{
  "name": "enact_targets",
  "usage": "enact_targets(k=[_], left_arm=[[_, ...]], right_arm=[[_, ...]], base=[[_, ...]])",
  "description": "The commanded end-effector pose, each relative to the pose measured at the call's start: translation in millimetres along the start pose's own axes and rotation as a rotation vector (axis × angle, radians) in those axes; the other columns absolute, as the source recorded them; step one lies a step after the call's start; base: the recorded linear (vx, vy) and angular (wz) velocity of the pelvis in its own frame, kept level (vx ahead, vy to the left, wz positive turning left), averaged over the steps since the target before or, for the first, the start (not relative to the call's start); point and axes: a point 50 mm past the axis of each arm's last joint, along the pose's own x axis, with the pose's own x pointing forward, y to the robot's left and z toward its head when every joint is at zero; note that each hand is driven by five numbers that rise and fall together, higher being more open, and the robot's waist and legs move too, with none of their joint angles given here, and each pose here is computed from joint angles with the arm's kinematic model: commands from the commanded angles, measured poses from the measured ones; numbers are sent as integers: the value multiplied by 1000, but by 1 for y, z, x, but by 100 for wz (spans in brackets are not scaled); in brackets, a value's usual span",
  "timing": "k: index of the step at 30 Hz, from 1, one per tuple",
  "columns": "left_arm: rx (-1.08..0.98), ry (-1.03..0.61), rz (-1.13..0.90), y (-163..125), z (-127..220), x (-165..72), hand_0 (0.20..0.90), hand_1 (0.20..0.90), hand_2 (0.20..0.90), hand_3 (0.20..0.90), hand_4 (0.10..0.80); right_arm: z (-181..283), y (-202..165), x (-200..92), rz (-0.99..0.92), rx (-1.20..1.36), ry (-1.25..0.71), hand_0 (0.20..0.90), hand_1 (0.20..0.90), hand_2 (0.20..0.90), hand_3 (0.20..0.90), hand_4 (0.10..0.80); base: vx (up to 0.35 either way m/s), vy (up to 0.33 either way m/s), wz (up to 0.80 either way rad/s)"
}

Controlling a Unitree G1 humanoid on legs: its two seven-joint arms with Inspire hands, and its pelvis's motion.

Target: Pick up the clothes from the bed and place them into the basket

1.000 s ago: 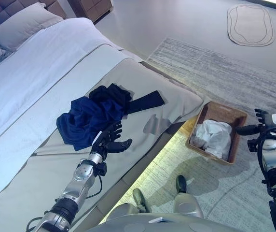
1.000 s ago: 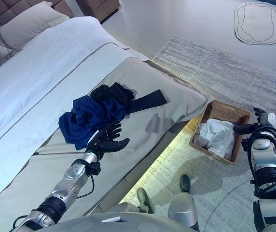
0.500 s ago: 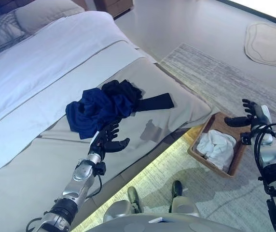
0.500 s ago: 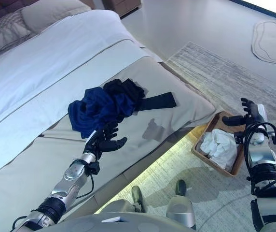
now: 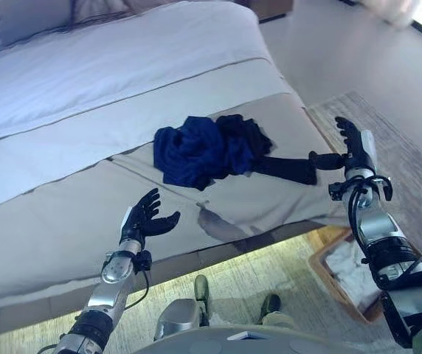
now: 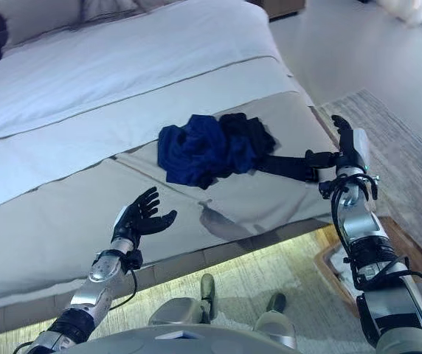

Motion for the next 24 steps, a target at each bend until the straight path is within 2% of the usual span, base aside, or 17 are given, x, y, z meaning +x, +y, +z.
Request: enact_targets(k=[1, 8, 11, 14, 19, 24], left_arm=[[58, -162, 40, 18, 37, 7, 900, 900, 900, 900, 800], [90, -141, 22, 25, 35, 4, 900, 900, 900, 900, 800], [96, -154, 17, 27, 42, 8, 900, 900, 900, 900, 800], [73, -178, 41, 20, 51, 14, 900, 900, 900, 900, 800], [58, -212, -36, 0, 59, 18, 900, 900, 900, 900, 800], [53, -222, -96, -1, 58, 14, 900, 900, 900, 900, 800]], right_arm=[[74, -16, 24, -92, -28, -280, 900, 900, 900, 900, 800], [87, -15, 35, -65, -102, -268, 900, 900, 900, 900, 800], [90, -16, 37, -63, -95, -273, 900, 900, 900, 900, 800], [106, -8, 35, -42, -112, -317, 900, 900, 900, 900, 800], [123, -28, 49, -44, -132, -325, 900, 900, 900, 900, 800], [125, -36, 54, -39, -153, -304, 900, 900, 900, 900, 800]], base=[[84, 72, 20], [107, 99, 21], [102, -152, 51], [26, -112, 78], [-12, -31, 38], [32, 51, 33]])
